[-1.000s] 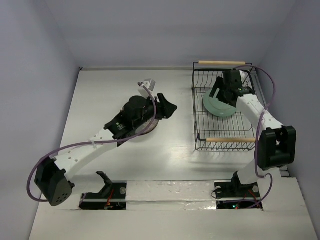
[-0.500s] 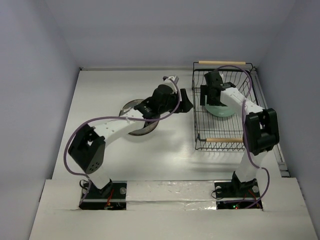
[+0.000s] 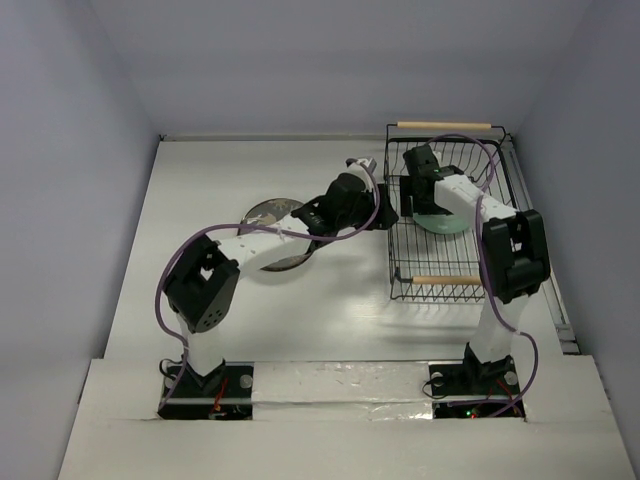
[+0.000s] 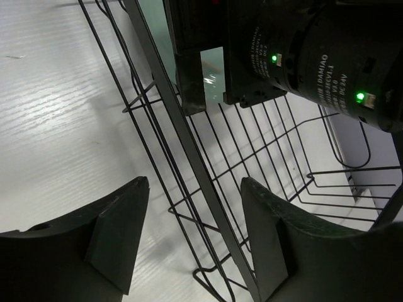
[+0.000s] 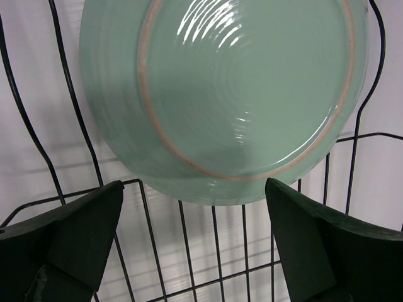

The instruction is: Unload the plates from the dish rack

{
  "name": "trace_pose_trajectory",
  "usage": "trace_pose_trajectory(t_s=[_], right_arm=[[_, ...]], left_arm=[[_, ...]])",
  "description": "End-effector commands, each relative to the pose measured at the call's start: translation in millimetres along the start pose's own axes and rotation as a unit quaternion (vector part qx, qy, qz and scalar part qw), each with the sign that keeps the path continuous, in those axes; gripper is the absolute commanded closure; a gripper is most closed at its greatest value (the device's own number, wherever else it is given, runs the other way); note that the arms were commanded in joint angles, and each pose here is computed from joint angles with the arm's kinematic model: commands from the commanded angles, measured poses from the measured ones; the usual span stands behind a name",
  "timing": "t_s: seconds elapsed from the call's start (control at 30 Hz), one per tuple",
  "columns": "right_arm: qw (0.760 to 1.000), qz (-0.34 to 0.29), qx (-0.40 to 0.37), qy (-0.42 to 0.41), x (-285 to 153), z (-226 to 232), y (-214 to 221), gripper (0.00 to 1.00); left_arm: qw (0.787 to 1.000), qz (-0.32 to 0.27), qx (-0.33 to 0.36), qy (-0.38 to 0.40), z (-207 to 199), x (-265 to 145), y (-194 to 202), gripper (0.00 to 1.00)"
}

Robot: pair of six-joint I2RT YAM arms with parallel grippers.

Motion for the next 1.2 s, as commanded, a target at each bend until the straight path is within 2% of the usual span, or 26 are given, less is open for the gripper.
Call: trace_pose_trajectory(t_s=[0.0,0.43,0.6,0.8,1.0,1.17], right_arm=[[1.0,-0.006,-0.018,0.005,-4,2,-4,0.0],[0.998,0.036,-0.047,0.013,1,12,-2,0.0],[0.996,0.062,-0.029,0.058,4,3,-7,0.0],[0.989,0.064,-0.012,0.136,6,-16,-5,0.0],[0.982,0.078,-0.027,0.168,11,-23,2,0.0],[0.98,0.064,-0.018,0.189,8,-29,-4,0.0]], left_arm=[[0.999,-0.03,-0.003,0.025,-17,7,-17,0.43],[0.998,-0.044,-0.03,0.032,-9,8,-11,0.55],[0.998,-0.046,-0.033,0.026,-4,9,-9,0.6],[0.998,-0.043,-0.044,0.025,3,13,-2,0.67],[0.998,-0.04,-0.045,0.024,6,16,1,0.68],[0.998,-0.04,-0.041,0.028,4,16,1,0.68]])
Point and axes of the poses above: each gripper's point midway between its finger pads, its own x axis out along the fingers, its own z axis along the line the jaws close on, y = z × x, the point moved 2 cm from there along -x, back along the fingers, and after that the axes turned 12 degrees about -x, right-handed, at the moved point
